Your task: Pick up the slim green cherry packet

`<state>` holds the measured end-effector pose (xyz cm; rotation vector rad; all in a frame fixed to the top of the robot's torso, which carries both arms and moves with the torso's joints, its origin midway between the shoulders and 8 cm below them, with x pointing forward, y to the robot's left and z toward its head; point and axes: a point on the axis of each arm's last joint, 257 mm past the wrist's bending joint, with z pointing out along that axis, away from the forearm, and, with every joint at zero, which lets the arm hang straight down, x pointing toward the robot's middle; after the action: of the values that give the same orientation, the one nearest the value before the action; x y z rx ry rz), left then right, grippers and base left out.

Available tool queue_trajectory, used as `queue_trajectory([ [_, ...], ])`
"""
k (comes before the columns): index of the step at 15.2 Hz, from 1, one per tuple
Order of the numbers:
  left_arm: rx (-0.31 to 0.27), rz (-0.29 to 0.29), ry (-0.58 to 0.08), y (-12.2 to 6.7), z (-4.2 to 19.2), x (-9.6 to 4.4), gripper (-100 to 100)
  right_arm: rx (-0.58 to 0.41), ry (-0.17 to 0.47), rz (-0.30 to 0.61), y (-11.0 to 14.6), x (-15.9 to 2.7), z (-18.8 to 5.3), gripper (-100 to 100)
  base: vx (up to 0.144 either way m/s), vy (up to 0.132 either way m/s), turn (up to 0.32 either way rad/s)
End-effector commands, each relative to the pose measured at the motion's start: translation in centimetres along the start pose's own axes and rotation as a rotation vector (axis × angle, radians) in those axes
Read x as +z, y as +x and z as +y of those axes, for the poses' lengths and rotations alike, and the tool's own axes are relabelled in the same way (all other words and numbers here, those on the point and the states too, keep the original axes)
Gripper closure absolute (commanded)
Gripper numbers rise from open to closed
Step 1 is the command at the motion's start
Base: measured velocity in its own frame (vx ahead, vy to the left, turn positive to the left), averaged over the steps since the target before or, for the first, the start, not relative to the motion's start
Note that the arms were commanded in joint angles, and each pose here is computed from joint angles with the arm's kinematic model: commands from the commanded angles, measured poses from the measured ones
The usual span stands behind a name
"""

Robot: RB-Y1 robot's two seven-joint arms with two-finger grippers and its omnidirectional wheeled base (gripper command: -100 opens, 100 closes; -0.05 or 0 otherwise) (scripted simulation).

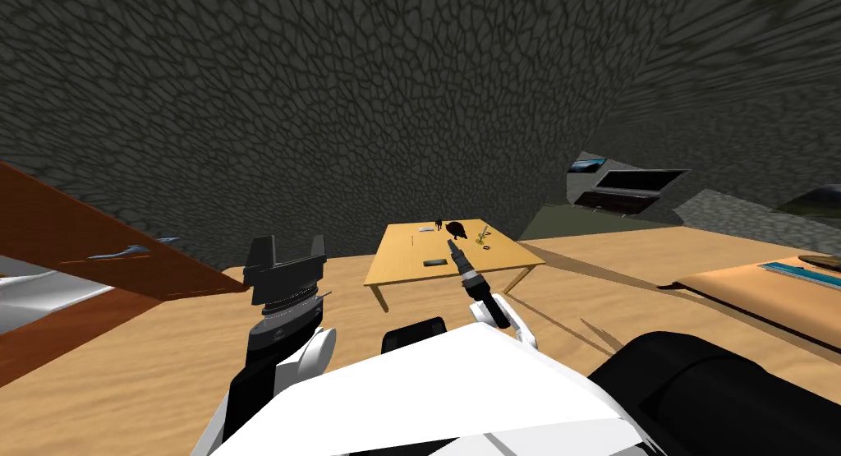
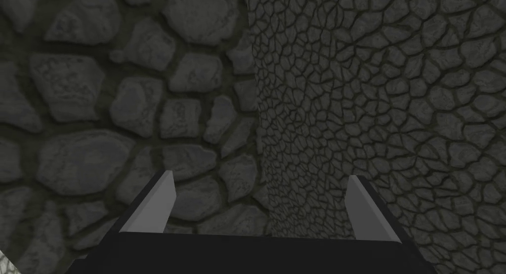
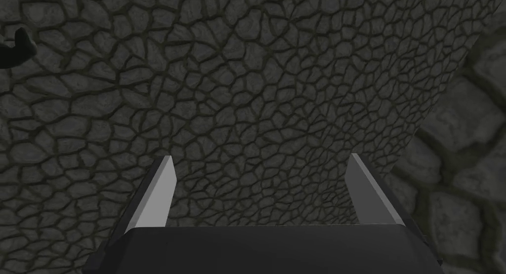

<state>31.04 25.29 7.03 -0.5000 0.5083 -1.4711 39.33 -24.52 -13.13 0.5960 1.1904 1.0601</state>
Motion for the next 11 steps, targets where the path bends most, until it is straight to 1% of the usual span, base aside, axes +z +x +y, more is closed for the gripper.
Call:
queue_trajectory([
  [1, 0.000, 0.000, 0.000, 0.0, 0.0, 0.0, 0, -0.035, 0.035, 0.067, 1.6, -1.1, -2.1, -100, 0.000, 0.008, 0.204],
  [2, 0.000, 0.000, 0.000, 0.0, 0.0, 0.0, 0, -0.043, 0.037, 0.077, 1.6, -1.2, -2.3, -100, 0.001, 0.006, 0.183],
  [3, 0.000, 0.000, 0.000, 0.0, 0.0, 0.0, 0, -0.065, 0.064, 0.123, 2.9, -1.9, -3.9, -100, 0.000, 0.008, 0.241],
  [4, 0.000, 0.000, 0.000, 0.0, 0.0, 0.0, 0, -0.075, 0.065, 0.134, 2.8, -2.0, -4.0, -100, 0.000, 0.005, 0.184],
  [5, 0.000, 0.000, 0.000, 0.0, 0.0, 0.0, 0, -0.102, 0.084, 0.183, 4.0, -2.7, -5.3, -100, -0.001, 0.008, 0.216],
  [6, 0.000, 0.000, 0.000, 0.0, 0.0, 0.0, 0, -0.109, 0.095, 0.193, 4.0, -3.0, -5.9, -100, -0.001, 0.007, 0.208],
  [7, 0.000, 0.000, 0.000, 0.0, 0.0, 0.0, 0, -0.135, 0.112, 0.241, 5.1, -3.8, -7.1, -100, -0.001, 0.012, 0.295],
  [8, 0.000, 0.000, 0.000, 0.0, 0.0, 0.0, 0, -0.145, 0.127, 0.254, 5.1, -4.3, -7.8, -100, 0.001, 0.009, 0.219],
  [9, 0.000, 0.000, 0.000, 0.0, 0.0, 0.0, 0, -0.174, 0.152, 0.306, 6.1, -5.4, -9.4, -100, 0.003, 0.012, 0.252],
  [10, 0.000, 0.000, 0.000, 0.0, 0.0, 0.0, 0, -0.184, 0.159, 0.317, 6.0, -5.7, -9.9, -100, 0.003, 0.010, 0.219],
  [11, 0.000, 0.000, 0.000, 0.0, 0.0, 0.0, 0, -0.215, 0.168, 0.369, 6.9, -6.7, -10.8, -100, 0.003, 0.013, 0.266],
])
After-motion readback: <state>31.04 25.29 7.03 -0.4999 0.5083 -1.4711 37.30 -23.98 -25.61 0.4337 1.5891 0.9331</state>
